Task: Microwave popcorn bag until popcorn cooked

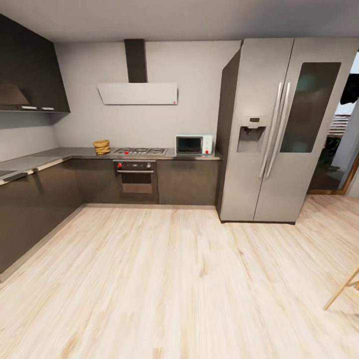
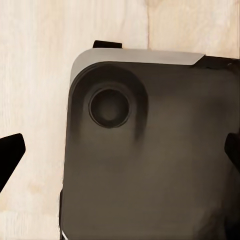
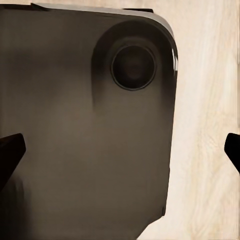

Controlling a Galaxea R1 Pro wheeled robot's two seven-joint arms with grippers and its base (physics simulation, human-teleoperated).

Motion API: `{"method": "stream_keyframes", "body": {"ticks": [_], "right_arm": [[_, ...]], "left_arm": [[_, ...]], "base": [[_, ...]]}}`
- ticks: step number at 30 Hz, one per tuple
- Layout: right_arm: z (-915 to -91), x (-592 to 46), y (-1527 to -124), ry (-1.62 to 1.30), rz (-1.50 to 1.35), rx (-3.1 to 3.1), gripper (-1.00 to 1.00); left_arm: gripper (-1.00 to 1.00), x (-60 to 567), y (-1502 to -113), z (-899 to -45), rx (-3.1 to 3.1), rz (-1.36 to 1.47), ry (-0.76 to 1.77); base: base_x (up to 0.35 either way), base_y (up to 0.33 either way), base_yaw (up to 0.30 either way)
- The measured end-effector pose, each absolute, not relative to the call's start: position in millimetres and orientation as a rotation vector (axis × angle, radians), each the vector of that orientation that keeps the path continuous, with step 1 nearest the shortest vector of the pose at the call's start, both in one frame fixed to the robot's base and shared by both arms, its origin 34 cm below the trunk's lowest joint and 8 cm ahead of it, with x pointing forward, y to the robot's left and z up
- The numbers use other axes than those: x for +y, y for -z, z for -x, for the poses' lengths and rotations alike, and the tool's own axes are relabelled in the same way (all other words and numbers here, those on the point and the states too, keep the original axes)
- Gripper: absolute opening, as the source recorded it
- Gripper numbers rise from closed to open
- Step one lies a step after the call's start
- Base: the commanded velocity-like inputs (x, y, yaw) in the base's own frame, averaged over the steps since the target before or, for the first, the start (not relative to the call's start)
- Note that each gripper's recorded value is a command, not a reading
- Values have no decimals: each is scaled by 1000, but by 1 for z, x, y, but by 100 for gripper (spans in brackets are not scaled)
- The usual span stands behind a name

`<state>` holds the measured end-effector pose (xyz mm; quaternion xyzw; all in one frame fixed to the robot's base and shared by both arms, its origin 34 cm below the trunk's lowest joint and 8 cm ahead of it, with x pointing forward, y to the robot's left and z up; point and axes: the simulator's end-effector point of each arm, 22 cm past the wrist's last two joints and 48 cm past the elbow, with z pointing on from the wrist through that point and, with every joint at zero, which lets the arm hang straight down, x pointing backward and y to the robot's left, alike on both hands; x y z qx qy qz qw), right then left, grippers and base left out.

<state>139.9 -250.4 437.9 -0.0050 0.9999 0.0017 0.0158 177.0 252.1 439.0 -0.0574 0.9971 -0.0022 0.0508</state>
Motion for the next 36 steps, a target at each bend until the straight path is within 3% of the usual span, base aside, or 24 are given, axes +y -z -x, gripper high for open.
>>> {"method": "stream_keyframes", "body": {"ticks": [36], "right_arm": [[-140, -250, -438, -5, 20, 3109, 100]], "left_arm": [[100, 252, -439, -176, 3041, 177, 8]], "base": [[318, -35, 0]]}}
